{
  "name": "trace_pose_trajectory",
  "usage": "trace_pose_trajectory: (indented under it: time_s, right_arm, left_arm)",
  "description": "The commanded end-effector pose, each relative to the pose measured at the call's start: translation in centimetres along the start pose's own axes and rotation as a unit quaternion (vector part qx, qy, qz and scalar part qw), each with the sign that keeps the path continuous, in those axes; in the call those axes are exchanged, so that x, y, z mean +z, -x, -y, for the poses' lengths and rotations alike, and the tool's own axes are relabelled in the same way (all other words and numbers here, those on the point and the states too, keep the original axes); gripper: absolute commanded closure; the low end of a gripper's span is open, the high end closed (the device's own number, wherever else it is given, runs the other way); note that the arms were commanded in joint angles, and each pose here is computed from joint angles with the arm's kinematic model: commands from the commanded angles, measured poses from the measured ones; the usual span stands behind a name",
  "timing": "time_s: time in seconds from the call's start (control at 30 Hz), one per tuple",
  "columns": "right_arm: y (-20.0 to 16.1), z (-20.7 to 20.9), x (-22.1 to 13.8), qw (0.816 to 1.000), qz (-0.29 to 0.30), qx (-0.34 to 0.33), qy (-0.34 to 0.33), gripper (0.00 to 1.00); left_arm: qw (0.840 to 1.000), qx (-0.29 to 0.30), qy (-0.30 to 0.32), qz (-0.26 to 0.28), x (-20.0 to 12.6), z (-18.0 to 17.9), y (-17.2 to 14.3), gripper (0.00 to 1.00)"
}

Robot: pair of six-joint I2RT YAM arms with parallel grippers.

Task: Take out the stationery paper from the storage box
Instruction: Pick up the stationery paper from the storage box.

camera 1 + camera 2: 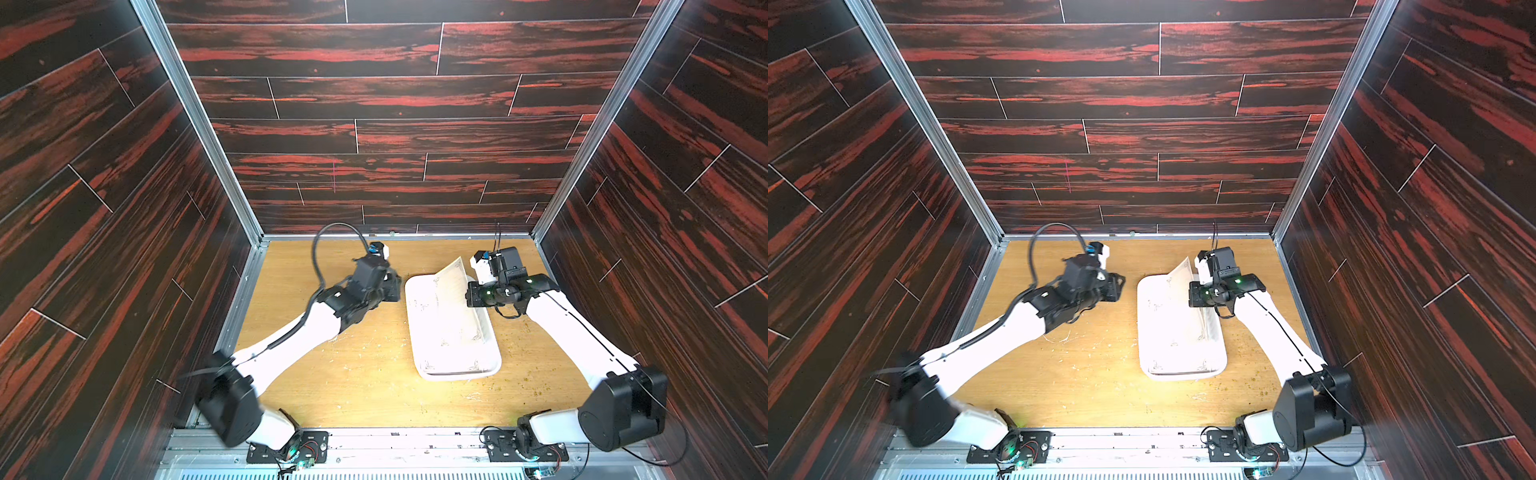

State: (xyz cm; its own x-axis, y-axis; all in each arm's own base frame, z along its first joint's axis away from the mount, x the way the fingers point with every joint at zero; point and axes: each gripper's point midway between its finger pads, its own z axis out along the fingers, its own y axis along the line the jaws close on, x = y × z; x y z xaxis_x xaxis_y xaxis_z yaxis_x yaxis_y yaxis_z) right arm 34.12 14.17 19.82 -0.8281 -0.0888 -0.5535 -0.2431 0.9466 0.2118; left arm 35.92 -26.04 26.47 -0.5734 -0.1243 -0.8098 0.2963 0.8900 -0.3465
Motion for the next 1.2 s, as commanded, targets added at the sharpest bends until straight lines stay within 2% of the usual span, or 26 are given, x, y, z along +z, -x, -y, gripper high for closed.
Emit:
trace_pose_trajectory:
  time_s: [0.0, 0.1, 0.2, 0.37, 0.53, 0.7, 0.9, 1.03, 1.17]
  right_arm:
    - [0.6, 0.0, -3.2, 0.998, 0.013, -0.047, -0.051, 1.0]
    - [2.3, -1.0, -5.8, 0.992, 0.047, -0.087, -0.08, 1.0]
    - [3.9, -2.5, -8.5, 0.984, 0.081, -0.126, -0.095, 1.0]
    - [6.2, -5.3, -12.7, 0.973, 0.149, -0.161, -0.066, 1.0]
    - [7.8, -8.0, -17.1, 0.951, 0.241, -0.195, -0.001, 1.0]
    - [6.9, -12.0, -21.4, 0.896, 0.33, -0.279, 0.105, 1.0]
    - [5.6, -14.5, -26.2, 0.829, 0.422, -0.321, 0.18, 1.0]
    - [5.0, -15.9, -27.9, 0.806, 0.435, -0.329, 0.229, 1.0]
    - [4.2, -17.6, -30.2, 0.778, 0.448, -0.331, 0.292, 1.0]
  left_arm:
    - [0.994, 0.052, 0.037, 0.093, -3.6, -1.6, 3.3, 0.51]
    - [0.986, 0.081, 0.031, 0.144, -6.5, -1.7, 5.0, 0.36]
    - [0.981, 0.118, 0.012, 0.153, -8.5, -1.1, 5.7, 0.28]
    - [0.976, 0.164, -0.093, 0.11, -10.5, 1.5, 5.4, 0.24]
    - [0.957, 0.173, -0.192, 0.132, -12.8, 3.5, 5.5, 0.23]
    - [0.936, 0.179, -0.274, 0.132, -14.0, 5.4, 5.4, 0.23]
    - [0.909, 0.183, -0.344, 0.144, -15.3, 7.6, 6.0, 0.27]
    - [0.888, 0.18, -0.392, 0.161, -16.6, 9.2, 6.7, 0.33]
    - [0.879, 0.177, -0.404, 0.183, -17.6, 9.6, 7.6, 0.35]
